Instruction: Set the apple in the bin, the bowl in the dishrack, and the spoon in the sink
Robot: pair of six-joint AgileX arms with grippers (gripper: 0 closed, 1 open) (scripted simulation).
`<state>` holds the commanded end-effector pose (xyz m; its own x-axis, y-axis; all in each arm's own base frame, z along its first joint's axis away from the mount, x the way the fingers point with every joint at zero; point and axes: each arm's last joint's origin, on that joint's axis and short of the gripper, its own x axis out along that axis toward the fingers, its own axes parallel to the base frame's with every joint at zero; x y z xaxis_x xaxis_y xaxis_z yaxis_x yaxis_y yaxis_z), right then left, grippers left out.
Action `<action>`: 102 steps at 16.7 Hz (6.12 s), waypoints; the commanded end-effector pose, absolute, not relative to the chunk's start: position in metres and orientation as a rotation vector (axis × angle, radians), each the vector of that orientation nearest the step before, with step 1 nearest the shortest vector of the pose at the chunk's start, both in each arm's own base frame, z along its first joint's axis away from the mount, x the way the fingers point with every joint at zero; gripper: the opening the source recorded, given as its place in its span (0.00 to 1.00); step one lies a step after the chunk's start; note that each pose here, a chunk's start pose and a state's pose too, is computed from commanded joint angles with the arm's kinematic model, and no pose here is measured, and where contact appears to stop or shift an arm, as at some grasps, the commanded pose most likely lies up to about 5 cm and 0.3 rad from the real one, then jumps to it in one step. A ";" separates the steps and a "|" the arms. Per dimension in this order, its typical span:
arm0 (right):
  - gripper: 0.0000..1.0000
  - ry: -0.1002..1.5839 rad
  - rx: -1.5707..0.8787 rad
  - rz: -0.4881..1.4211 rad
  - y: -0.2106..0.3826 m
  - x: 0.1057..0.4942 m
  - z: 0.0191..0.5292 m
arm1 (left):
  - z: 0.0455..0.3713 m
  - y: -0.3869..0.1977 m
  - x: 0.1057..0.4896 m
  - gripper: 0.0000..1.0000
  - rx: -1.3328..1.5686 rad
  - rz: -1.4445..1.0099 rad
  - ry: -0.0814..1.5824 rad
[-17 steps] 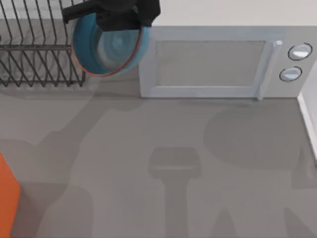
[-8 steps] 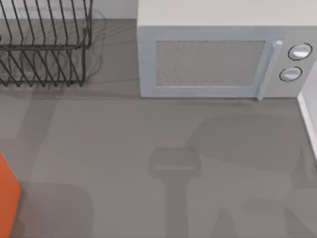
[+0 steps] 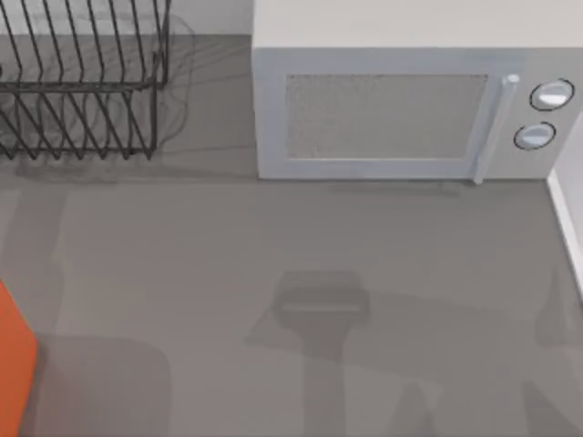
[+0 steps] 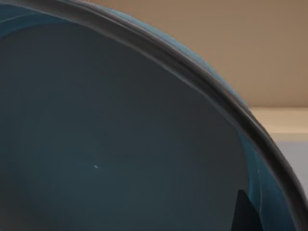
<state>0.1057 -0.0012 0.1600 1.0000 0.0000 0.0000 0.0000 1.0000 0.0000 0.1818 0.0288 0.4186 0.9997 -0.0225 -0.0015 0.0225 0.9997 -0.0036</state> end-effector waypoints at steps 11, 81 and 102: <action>1.00 0.000 0.000 0.000 -0.001 0.106 0.160 | 0.395 0.034 0.234 0.00 -0.007 -0.024 0.035; 1.00 0.000 0.000 0.000 -0.001 0.106 0.160 | 0.160 -0.001 0.106 1.00 0.000 0.000 0.000; 1.00 1.083 -0.988 0.476 -0.055 0.175 0.201 | 0.160 -0.001 0.106 1.00 0.000 0.000 0.000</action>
<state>0.1750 -0.0545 0.2014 0.4286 -0.1283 -0.8944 -0.7460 0.5082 -0.4304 0.1057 -0.0012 0.1600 1.0000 0.0000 0.0000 0.0000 1.0000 0.0000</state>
